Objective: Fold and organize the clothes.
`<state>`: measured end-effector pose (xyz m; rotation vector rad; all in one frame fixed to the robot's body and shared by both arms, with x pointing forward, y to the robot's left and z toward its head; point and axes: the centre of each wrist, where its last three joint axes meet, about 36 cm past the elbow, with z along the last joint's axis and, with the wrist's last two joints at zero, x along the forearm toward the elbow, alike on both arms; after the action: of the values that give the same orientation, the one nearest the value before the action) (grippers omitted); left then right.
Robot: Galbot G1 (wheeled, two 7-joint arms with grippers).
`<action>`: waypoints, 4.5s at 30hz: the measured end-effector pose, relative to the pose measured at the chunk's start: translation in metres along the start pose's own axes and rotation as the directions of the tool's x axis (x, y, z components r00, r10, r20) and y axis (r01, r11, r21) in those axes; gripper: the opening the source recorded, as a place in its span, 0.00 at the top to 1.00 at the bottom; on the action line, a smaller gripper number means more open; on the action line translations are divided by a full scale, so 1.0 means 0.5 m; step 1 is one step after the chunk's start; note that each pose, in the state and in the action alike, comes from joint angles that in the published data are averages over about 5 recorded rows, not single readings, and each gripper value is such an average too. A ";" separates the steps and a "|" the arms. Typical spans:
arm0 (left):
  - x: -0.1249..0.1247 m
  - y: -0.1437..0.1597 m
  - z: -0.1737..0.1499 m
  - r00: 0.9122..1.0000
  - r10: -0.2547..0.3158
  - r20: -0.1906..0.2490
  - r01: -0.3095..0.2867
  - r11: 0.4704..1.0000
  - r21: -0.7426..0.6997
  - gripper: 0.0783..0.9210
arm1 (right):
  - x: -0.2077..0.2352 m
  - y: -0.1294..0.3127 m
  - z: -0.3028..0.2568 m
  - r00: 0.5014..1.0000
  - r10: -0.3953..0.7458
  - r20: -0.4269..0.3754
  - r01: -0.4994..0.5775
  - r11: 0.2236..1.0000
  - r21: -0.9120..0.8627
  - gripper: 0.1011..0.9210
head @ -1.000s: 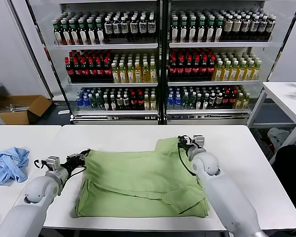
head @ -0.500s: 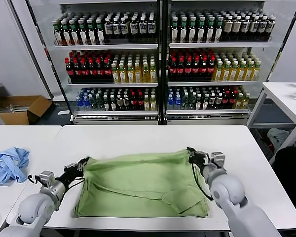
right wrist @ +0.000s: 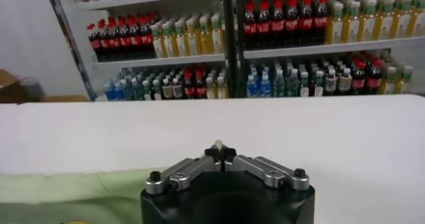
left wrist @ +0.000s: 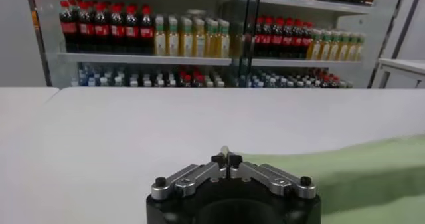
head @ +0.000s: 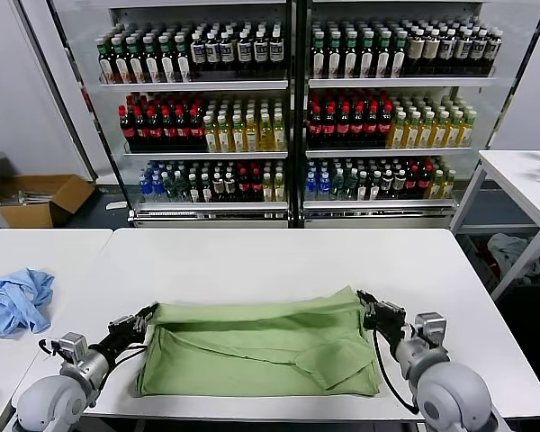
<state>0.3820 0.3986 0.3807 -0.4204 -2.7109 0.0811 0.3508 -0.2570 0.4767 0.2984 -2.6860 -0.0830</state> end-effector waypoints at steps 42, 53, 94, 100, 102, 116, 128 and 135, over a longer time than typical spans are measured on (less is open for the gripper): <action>0.037 -0.053 0.001 0.996 -0.092 0.000 0.091 0.993 -0.074 0.50 | 0.070 0.015 0.047 0.998 0.049 -0.046 -0.046 0.997 0.065 0.48; 0.043 -0.171 0.012 0.969 -0.249 -0.013 0.249 0.968 0.038 0.15 | 0.068 -0.013 0.022 0.995 0.100 0.000 -0.099 0.991 0.095 0.14; 0.005 -0.278 0.016 0.916 -0.371 -0.151 0.388 0.915 0.109 0.98 | 0.065 -0.001 0.022 0.993 0.115 0.025 -0.117 0.988 0.101 0.12; 0.033 -0.245 -0.019 0.893 -0.440 -0.094 0.442 0.897 -0.003 0.98 | 0.060 0.000 0.018 0.994 0.109 0.031 -0.112 0.988 0.107 0.12; 0.047 -0.221 -0.031 0.878 -0.473 -0.078 0.471 0.881 -0.046 0.98 | 0.057 -0.001 0.016 0.994 0.109 0.033 -0.112 0.988 0.110 0.12; 0.129 -0.100 -0.121 0.798 -0.602 0.016 0.594 0.783 -0.184 0.98 | 0.051 -0.001 0.010 0.993 0.106 0.045 -0.111 0.987 0.119 0.12; 0.063 -0.302 -0.106 0.976 -0.218 -0.024 0.219 0.968 0.120 0.98 | 0.062 -0.009 0.010 0.991 0.126 0.046 -0.131 0.982 0.138 0.12; 0.019 -0.376 -0.099 0.996 -0.088 -0.016 0.089 0.969 0.231 0.98 | 0.065 -0.010 0.011 0.990 0.131 0.048 -0.136 0.981 0.141 0.12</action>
<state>0.3404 0.2224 0.4515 -0.2303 -2.6693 0.3662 0.3207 -0.2689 0.4848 0.1603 -2.7474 0.1474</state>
